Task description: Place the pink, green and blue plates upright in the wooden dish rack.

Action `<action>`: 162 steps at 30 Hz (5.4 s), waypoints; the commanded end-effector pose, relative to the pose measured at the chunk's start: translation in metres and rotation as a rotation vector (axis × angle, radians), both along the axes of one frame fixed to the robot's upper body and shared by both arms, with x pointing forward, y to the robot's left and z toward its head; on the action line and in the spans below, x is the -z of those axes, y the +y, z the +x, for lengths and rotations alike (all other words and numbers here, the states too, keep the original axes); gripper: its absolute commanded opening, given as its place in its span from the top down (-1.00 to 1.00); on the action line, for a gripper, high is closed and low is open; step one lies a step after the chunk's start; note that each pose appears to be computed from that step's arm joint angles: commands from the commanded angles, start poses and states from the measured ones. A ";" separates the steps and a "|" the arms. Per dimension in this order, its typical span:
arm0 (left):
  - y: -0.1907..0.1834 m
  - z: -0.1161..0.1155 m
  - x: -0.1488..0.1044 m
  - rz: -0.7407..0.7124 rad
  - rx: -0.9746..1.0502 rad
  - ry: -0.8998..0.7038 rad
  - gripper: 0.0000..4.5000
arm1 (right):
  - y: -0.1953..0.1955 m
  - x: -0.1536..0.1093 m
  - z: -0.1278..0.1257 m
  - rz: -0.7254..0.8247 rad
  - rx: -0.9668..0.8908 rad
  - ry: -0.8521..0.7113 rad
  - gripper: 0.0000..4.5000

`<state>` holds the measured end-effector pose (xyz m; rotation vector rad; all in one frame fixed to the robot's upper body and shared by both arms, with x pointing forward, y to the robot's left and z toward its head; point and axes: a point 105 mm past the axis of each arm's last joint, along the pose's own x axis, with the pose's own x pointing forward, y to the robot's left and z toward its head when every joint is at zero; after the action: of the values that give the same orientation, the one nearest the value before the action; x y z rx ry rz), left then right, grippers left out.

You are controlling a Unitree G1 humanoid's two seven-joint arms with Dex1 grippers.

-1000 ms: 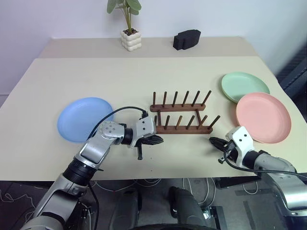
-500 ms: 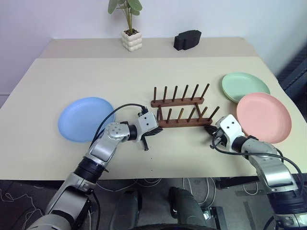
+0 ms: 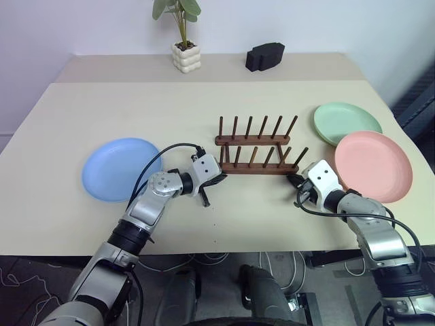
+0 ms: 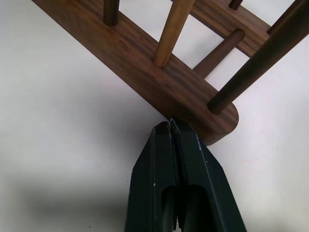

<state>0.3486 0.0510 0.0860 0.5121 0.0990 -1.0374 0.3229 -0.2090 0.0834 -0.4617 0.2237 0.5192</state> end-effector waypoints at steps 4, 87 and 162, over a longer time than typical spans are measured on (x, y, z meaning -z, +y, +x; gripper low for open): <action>0.001 -0.015 -0.013 -0.071 0.096 0.022 0.98 | -0.009 -0.037 -0.018 0.016 -0.024 -0.080 1.00; -0.029 -0.064 -0.041 -0.370 0.302 0.171 1.00 | 0.027 -0.202 -0.018 0.931 -0.294 -0.176 0.98; -0.030 -0.059 -0.040 -0.372 0.294 0.173 1.00 | -0.122 -0.032 0.079 -0.123 0.330 0.017 -0.42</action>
<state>0.2888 0.0191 0.1170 0.0940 0.0289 -1.3568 0.4017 -0.3297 0.1155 -0.5174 0.3387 0.1880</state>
